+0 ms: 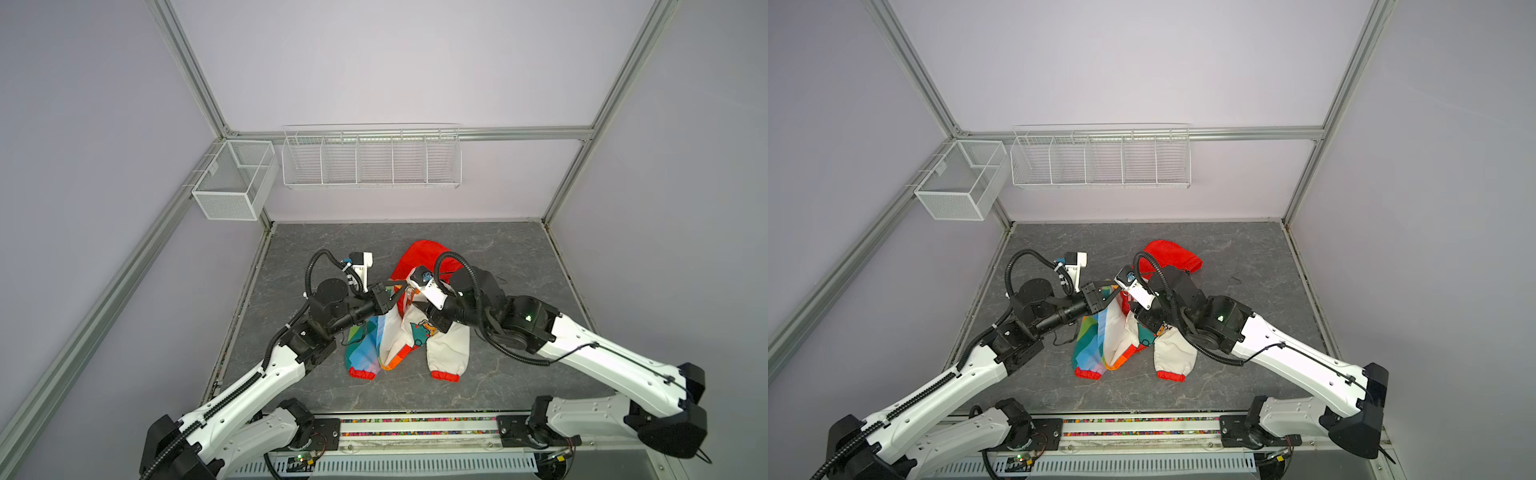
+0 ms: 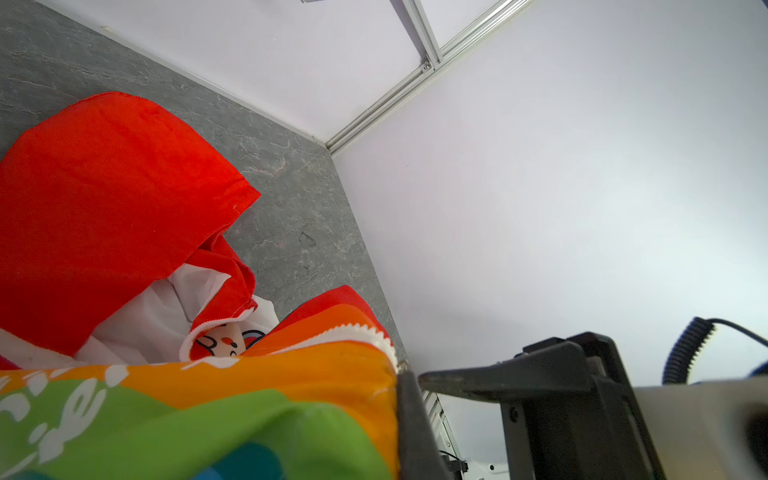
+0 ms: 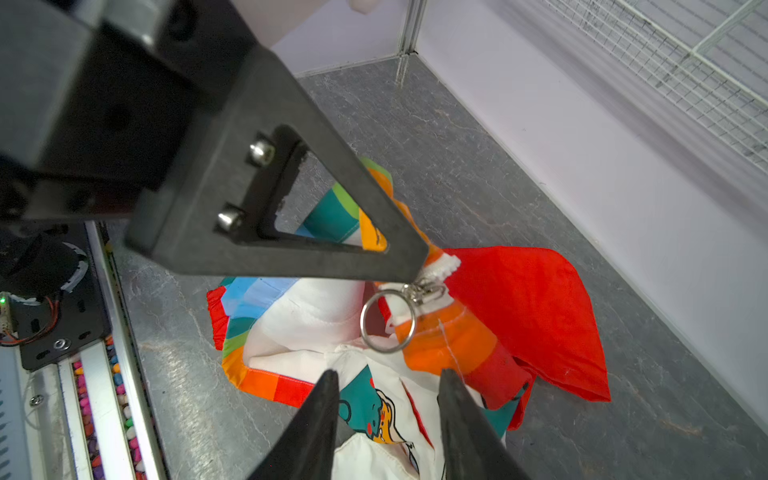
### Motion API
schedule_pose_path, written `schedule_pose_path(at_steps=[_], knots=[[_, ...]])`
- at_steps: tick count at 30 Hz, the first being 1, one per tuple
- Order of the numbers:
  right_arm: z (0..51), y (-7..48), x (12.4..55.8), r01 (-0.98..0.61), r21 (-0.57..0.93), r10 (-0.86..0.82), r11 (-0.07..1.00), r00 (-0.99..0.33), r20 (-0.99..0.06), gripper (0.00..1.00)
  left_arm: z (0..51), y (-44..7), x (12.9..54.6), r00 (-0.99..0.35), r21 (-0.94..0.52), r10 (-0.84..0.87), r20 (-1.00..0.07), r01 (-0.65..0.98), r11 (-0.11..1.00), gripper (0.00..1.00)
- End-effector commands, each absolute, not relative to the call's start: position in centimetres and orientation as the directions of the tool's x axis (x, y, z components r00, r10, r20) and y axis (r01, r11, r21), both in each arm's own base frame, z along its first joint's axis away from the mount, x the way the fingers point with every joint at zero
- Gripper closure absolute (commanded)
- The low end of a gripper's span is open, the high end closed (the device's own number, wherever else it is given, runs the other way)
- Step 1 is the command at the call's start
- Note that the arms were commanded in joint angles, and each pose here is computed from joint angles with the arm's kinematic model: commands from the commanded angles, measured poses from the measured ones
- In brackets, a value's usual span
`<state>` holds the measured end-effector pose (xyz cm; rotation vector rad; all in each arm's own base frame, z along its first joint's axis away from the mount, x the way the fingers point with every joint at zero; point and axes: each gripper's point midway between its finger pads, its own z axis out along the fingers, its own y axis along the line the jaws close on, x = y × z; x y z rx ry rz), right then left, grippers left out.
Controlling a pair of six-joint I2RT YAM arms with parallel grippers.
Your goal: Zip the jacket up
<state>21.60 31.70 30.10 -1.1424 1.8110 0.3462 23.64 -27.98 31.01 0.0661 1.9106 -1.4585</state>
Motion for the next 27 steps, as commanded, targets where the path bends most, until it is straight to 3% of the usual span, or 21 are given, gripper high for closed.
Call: schedule_pose_path(at_steps=[1,5,18,27], knots=[[30.9,32.5,21.7,-0.811,-0.324,-0.578,0.487,-0.022,-0.816,0.59,33.5,-27.8,23.6,-0.727,-0.824,-0.391,-0.565,0.467,0.321,1.0],[30.7,33.1,21.4,-0.819,-0.352,-0.596,0.454,0.014,-0.803,0.62,33.6,-28.1,23.6,-0.732,-0.825,-0.385,-0.563,0.468,0.317,1.0],[31.6,33.2,22.9,-0.764,-0.399,-0.591,0.507,0.029,-0.806,0.65,33.5,-28.3,23.3,-0.746,-0.831,-0.37,-0.554,0.467,0.301,1.0],[31.6,33.1,23.0,-0.763,-0.4,-0.595,0.508,0.026,-0.803,0.76,33.2,-28.4,23.3,-0.751,-0.832,-0.363,-0.552,0.465,0.304,1.0]])
